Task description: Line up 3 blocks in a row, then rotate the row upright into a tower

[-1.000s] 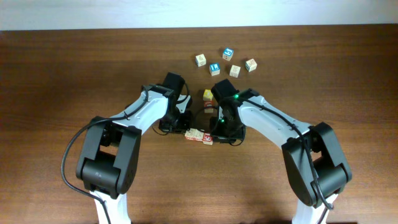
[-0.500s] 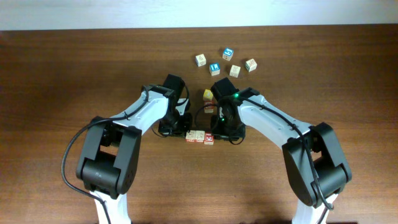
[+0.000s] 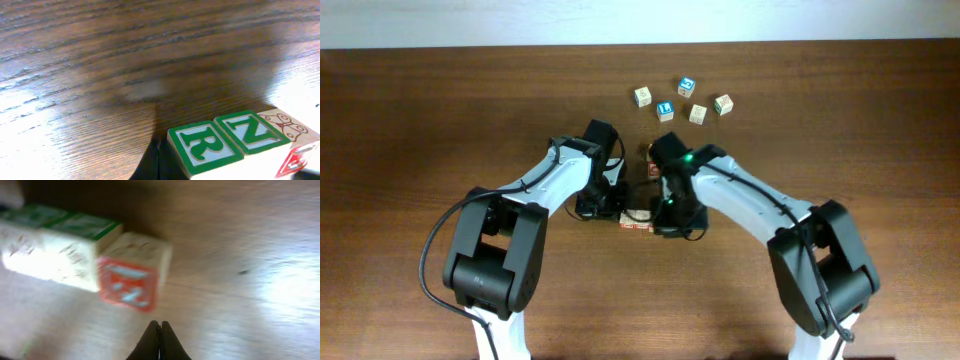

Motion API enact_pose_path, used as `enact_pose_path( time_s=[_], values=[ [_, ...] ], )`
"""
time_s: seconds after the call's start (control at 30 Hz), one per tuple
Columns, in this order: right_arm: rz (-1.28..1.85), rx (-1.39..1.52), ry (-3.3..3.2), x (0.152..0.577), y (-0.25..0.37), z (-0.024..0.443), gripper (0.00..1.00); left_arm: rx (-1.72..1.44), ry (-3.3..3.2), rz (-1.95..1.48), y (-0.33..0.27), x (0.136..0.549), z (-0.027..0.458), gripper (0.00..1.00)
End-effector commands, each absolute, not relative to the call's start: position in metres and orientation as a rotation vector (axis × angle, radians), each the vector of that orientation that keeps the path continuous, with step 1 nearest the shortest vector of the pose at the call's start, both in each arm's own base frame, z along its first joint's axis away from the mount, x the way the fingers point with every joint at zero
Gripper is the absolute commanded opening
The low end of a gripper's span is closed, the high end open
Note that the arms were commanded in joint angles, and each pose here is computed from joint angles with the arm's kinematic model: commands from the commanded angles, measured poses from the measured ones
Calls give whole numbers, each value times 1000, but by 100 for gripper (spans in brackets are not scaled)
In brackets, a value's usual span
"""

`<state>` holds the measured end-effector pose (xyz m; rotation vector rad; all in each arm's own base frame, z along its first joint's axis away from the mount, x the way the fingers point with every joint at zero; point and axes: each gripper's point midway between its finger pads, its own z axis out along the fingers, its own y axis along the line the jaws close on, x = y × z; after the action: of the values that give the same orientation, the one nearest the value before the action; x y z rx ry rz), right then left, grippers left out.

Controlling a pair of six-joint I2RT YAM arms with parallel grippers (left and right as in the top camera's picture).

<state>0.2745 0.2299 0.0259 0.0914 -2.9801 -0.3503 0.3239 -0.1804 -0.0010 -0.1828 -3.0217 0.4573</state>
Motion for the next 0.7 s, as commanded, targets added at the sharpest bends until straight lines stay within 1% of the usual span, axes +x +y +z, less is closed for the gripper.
enact_pose_path(
  time_s=[0.0,0.23,0.67],
  values=[
    [-289,45,-3018,275,238,23,4,-179,-3014,477,-183,321,2,0],
    [-299,-20,-3055,282,239,16,4,-179,-3014,477,-183,321,2,0],
    [-297,-20,-3069,285,239,15,4,-179,-3014,478,-183,321,2,0]
  ],
)
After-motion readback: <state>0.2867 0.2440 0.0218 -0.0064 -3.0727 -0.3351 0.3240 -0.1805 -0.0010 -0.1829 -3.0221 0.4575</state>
